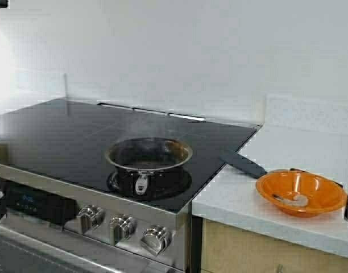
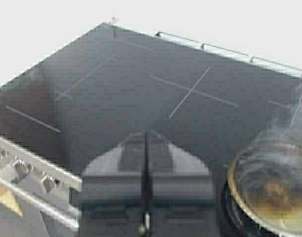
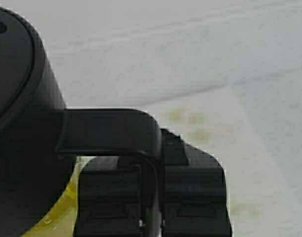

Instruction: Add oil to the pan and cook the shrimp and serve it

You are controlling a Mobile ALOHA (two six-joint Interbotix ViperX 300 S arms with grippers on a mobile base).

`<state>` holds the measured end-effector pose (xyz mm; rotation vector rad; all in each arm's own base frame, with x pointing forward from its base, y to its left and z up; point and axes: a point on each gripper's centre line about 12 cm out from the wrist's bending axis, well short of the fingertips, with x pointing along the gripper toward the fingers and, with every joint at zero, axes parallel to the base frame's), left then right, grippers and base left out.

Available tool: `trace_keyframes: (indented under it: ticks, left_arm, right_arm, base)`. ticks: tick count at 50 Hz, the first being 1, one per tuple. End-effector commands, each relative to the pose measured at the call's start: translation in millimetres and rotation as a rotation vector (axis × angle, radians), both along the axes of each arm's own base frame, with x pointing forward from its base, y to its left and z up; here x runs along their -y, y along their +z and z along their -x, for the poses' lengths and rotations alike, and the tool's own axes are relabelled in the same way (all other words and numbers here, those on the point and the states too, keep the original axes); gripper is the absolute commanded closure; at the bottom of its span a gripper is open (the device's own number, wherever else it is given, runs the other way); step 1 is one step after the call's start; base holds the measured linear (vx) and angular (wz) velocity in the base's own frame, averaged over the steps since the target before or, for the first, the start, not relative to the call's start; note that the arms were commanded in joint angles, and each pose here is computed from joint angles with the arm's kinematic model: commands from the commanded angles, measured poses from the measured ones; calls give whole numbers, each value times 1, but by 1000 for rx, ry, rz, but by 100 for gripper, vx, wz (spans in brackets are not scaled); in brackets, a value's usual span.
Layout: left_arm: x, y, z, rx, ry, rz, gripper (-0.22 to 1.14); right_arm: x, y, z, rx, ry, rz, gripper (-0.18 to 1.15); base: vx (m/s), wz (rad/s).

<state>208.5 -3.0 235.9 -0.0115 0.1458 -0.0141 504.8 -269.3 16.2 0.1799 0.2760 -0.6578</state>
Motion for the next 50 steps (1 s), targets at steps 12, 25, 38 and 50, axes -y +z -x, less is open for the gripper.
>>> trace_keyframes:
  ticks: [12, 25, 38, 50]
  left_arm:
    - [0, 3, -1, 18, 0, -4, 89]
    - [0, 2, -1, 20, 1, -3, 89]
    - [0, 3, -1, 23, 1, -3, 89]
    - [0, 4, -1, 23, 1, -3, 89]
  right_arm:
    - [12, 14, -17, 76, -10, 44, 89]
    - [12, -3, -17, 56, -9, 38, 89]
    - [13, -8, -15, 42, -9, 34, 87]
    - [20, -15, -8, 2, -18, 2, 41]
  base:
    - [0, 0]
    - [0, 0]
    - [0, 0]
    - [0, 0]
